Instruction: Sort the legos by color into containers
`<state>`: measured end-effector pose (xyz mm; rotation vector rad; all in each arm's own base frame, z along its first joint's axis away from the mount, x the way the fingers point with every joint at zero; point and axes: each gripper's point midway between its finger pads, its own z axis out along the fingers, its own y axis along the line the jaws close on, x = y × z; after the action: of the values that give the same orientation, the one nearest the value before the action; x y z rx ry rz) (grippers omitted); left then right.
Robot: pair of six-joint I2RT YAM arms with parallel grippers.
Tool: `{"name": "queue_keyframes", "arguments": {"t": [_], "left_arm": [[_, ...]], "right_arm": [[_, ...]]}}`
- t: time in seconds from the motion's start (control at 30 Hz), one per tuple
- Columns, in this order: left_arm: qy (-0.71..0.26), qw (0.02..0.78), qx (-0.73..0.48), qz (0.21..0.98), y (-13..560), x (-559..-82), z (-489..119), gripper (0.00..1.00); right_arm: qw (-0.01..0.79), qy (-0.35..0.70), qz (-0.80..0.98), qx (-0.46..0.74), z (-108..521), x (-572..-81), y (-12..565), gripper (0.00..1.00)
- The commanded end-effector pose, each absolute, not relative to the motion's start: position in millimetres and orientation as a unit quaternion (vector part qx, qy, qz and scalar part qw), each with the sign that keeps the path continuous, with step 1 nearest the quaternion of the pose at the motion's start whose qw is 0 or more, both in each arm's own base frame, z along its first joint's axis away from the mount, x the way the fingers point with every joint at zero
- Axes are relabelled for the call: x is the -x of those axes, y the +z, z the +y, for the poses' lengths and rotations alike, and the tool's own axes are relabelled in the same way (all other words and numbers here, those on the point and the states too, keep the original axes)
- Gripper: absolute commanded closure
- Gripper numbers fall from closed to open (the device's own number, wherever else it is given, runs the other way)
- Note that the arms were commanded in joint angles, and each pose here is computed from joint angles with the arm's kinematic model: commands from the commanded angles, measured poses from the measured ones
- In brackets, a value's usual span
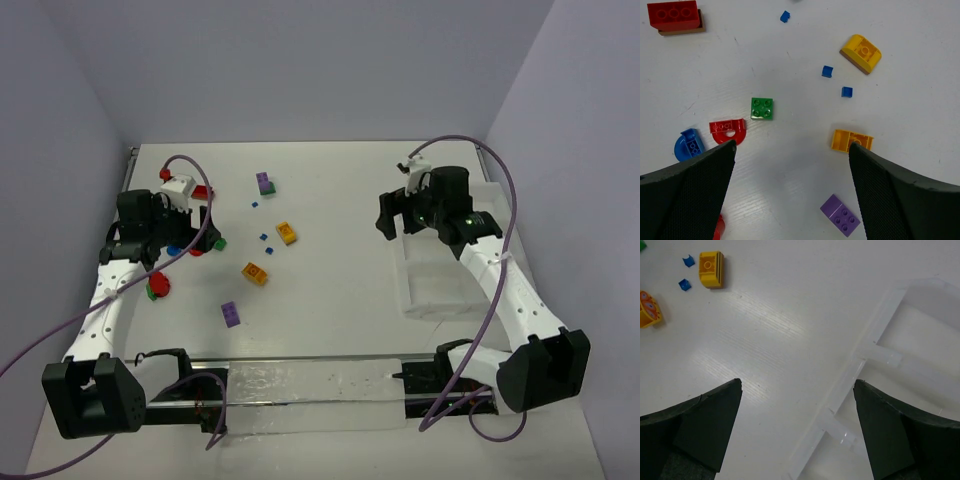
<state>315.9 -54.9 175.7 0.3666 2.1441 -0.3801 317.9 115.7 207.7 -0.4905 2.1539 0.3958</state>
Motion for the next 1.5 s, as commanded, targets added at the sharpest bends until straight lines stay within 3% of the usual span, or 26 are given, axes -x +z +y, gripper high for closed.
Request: {"name": "queue_keyframes", "arguments": {"t": [0.0, 0.33, 0.73, 1.27, 1.37, 1.47], "left_arm": [[-0.150, 0.472, -0.139, 0.858, 192, -324, -52, 0.01], [-0.193, 0.483, -0.069, 0.851, 227, -342, -29, 0.01], [-0.219, 0.480, -0.049, 0.848, 238, -335, -22, 0.01], [-0.214, 0.475, -0.063, 0.851, 224, -329, -23, 0.01], [-0.209, 0.474, -0.065, 0.853, 223, -328, -21, 0.01], [-0.207, 0.474, -0.065, 0.853, 221, -328, -21, 0.01]], "right_arm": [[0.447, 0.156, 0.854, 0.219, 137, -323, 228, 0.00], [0.373, 0.201, 0.849, 0.316, 272, -304, 210, 0.00], [0.287, 0.154, 0.835, 0.444, 414, -266, 141, 0.01], [0.241, 0.148, 0.834, 0.473, 463, -273, 80, 0.03], [0.235, 0.142, 0.835, 0.476, 466, -275, 68, 0.05], [0.231, 0.134, 0.837, 0.478, 465, -278, 58, 0.14]]}}
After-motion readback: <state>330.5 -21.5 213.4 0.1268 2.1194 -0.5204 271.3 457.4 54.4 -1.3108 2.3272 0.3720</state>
